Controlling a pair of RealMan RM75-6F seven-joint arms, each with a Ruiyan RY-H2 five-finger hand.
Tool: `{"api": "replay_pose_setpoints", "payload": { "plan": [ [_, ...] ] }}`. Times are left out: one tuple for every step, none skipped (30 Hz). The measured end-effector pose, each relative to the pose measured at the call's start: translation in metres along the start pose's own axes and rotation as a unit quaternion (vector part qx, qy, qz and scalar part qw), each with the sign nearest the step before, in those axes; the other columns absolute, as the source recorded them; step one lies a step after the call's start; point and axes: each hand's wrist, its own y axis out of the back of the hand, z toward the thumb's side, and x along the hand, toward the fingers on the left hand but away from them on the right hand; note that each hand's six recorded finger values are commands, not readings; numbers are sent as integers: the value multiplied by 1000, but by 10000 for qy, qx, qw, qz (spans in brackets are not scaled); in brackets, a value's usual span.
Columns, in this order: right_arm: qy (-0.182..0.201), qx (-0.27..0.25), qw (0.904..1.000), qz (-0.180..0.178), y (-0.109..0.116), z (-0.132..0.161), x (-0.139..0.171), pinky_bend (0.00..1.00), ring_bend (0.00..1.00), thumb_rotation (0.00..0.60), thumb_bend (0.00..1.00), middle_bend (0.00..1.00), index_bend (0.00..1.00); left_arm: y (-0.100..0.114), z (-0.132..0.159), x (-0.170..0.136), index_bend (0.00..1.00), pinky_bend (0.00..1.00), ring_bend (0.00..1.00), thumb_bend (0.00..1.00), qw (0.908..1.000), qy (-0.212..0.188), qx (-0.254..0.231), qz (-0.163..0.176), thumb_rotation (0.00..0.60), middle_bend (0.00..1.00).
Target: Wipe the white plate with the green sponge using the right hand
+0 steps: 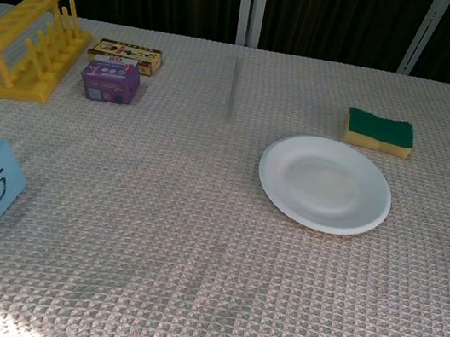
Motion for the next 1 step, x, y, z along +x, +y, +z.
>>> {"api": "replay_pose_setpoints", "payload": {
  "plan": [
    [-45, 18, 10000, 24, 1, 0, 7, 257, 152, 600, 212, 290, 203, 0, 1, 0, 154, 137, 67, 101, 10000, -9, 4, 3, 600, 69]
  ]
}}
